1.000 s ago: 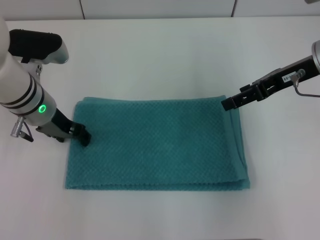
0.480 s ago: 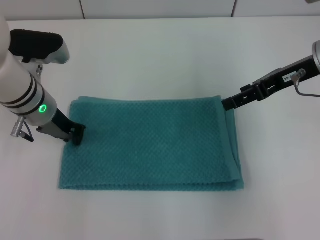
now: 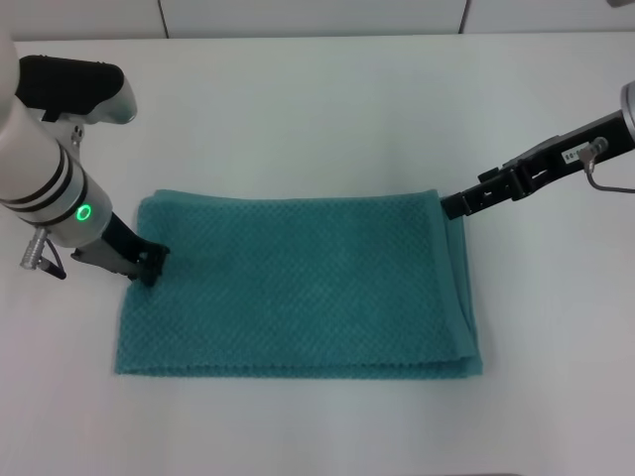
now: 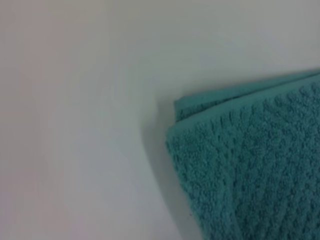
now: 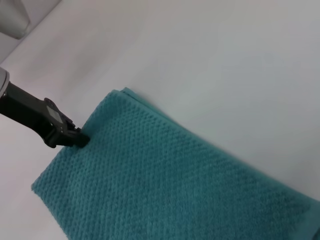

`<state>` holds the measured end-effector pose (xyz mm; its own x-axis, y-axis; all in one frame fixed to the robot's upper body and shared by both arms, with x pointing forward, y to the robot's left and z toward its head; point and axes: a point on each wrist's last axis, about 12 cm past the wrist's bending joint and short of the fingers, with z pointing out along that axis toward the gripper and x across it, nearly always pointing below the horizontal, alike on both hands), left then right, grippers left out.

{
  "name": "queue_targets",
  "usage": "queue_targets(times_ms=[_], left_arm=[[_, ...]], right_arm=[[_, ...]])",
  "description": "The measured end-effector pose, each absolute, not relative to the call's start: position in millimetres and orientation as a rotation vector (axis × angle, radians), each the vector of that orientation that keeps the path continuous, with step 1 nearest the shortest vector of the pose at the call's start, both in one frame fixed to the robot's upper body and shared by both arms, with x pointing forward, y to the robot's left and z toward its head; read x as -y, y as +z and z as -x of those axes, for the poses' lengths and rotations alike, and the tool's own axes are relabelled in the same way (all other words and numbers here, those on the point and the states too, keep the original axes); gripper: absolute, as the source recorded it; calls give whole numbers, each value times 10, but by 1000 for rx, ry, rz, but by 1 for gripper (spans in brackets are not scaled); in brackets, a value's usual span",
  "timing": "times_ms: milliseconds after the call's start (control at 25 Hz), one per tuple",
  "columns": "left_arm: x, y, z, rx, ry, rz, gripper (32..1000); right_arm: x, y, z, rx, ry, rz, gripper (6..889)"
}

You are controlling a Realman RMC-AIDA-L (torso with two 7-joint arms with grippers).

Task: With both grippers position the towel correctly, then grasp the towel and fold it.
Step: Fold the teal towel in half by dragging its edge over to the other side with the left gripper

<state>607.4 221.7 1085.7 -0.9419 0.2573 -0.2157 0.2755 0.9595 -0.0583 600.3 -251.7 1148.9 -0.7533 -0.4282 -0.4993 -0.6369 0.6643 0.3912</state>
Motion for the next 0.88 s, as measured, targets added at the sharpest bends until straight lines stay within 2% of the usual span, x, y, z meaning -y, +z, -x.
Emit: queue_targets(times_ms=[360,560,880], left_arm=[[-2277,10873,-6083,-2910,-90,-400,92],[-2452,10939,-6084,-2913,-2,-363,90],[-2641,10985,-6079,-2912,36,-319,88]], right_arm=[[2553,11478,-6005,-2517,782,819,866],[2597,11451,-6004,-2530,781,803,866],[2619,11442,-6012,-2532,775,792,866]])
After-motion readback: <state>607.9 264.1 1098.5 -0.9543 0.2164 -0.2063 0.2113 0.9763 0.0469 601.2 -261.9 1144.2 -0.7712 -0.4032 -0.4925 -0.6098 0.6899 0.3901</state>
